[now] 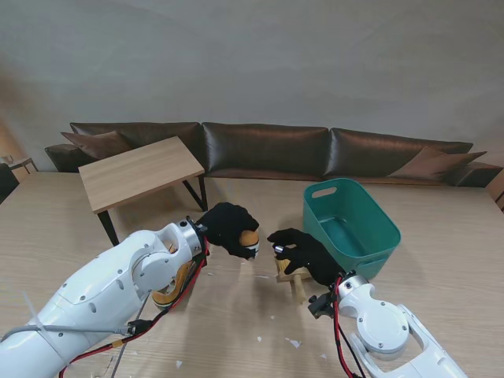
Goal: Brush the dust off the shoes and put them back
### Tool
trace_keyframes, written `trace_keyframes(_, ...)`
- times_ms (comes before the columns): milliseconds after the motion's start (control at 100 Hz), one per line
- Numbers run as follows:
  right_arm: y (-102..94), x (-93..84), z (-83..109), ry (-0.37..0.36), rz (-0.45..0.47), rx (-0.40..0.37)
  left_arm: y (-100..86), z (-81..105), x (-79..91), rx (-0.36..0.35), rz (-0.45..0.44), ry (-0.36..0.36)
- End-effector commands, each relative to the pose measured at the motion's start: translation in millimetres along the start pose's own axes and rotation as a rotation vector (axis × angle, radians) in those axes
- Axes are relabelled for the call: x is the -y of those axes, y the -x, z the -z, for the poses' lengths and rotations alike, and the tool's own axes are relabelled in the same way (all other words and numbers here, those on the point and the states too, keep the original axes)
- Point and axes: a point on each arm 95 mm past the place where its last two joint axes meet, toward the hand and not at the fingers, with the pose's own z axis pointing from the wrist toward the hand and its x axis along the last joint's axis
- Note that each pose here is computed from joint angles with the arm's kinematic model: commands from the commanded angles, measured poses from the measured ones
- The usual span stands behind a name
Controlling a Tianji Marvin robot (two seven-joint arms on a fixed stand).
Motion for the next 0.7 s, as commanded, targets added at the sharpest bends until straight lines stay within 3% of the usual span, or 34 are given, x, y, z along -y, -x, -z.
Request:
trace_keyframes(0, 0.4, 4.1, 0.0, -0.015, -0.009, 0.002, -7.0, -7.1, -2.8, -0.017, 0.014, 0.018)
trace_keyframes(330, 0.8, 3.2, -0.8, -0.011, -0.013, 0.003, -18.9, 5.7, -29.0, 0.004, 0.061, 0.055)
trace_keyframes(690, 1.5, 4.9, -1.0, -0.02, -0.012, 0.003, -28.9, 40.1, -63.1, 0.122, 0.11, 0.116)
